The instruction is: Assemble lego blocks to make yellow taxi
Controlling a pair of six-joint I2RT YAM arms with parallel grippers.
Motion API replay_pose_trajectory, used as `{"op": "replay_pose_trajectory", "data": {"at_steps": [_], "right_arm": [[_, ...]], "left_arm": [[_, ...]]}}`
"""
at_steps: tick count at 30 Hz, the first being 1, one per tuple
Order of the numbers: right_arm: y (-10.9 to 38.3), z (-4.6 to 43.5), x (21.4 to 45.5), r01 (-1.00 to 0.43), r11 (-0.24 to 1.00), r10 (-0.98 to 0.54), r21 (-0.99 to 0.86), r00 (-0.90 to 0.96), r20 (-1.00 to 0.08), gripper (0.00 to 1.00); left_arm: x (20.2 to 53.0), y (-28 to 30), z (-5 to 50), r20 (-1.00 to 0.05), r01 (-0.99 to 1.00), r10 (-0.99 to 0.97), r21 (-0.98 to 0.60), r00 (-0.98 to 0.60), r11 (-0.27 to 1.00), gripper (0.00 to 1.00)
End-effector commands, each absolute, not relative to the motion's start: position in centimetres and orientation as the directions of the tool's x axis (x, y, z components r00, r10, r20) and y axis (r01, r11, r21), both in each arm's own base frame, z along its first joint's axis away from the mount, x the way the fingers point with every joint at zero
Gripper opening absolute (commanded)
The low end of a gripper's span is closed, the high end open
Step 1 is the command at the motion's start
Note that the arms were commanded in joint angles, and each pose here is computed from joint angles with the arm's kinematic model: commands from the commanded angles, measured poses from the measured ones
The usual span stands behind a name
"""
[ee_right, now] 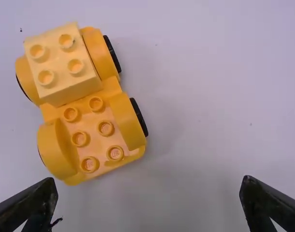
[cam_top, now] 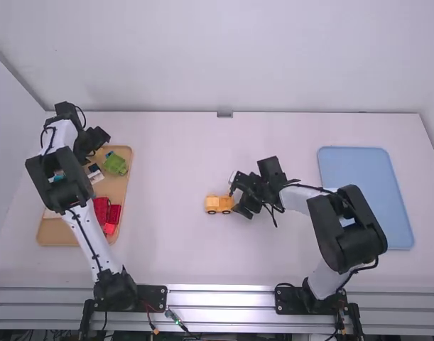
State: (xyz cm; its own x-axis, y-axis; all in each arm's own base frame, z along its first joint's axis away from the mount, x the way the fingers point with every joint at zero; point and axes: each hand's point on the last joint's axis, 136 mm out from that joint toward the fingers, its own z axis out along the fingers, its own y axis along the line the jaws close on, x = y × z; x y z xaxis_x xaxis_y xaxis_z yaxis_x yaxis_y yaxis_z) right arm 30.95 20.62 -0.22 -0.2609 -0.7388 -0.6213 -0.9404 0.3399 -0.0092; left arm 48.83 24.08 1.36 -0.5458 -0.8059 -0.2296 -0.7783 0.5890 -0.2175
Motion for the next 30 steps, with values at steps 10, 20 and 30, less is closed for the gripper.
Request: {"op": "replay_pose_trajectory", "data": {"at_steps": [10,20,30], "right_arm": [[20.7,0.4,31.0,-0.937,0.349,-0.732,-0.013,-0.265,-0.628,0.99],[20.4,0.3,31.3,-0.926,0.377,-0.731,-0.013,-0.289,-0.618,0.99],[20.4,0.3,31.4,-0.926,0.377,-0.731,-0.015,-0.287,-0.619,0.99]], "left_arm": [[48.4,24.5,-0.7,-0.222,-0.79,-0.815,-0.209,-0.536,0.576,0.99],[47.3,25.9,-0.8,-0.239,-0.874,-0.874,-0.149,-0.423,0.463,0.88],[45.8,26.9,-0.9,-0.27,-0.896,-0.869,-0.043,-0.415,0.441,0.8]]}}
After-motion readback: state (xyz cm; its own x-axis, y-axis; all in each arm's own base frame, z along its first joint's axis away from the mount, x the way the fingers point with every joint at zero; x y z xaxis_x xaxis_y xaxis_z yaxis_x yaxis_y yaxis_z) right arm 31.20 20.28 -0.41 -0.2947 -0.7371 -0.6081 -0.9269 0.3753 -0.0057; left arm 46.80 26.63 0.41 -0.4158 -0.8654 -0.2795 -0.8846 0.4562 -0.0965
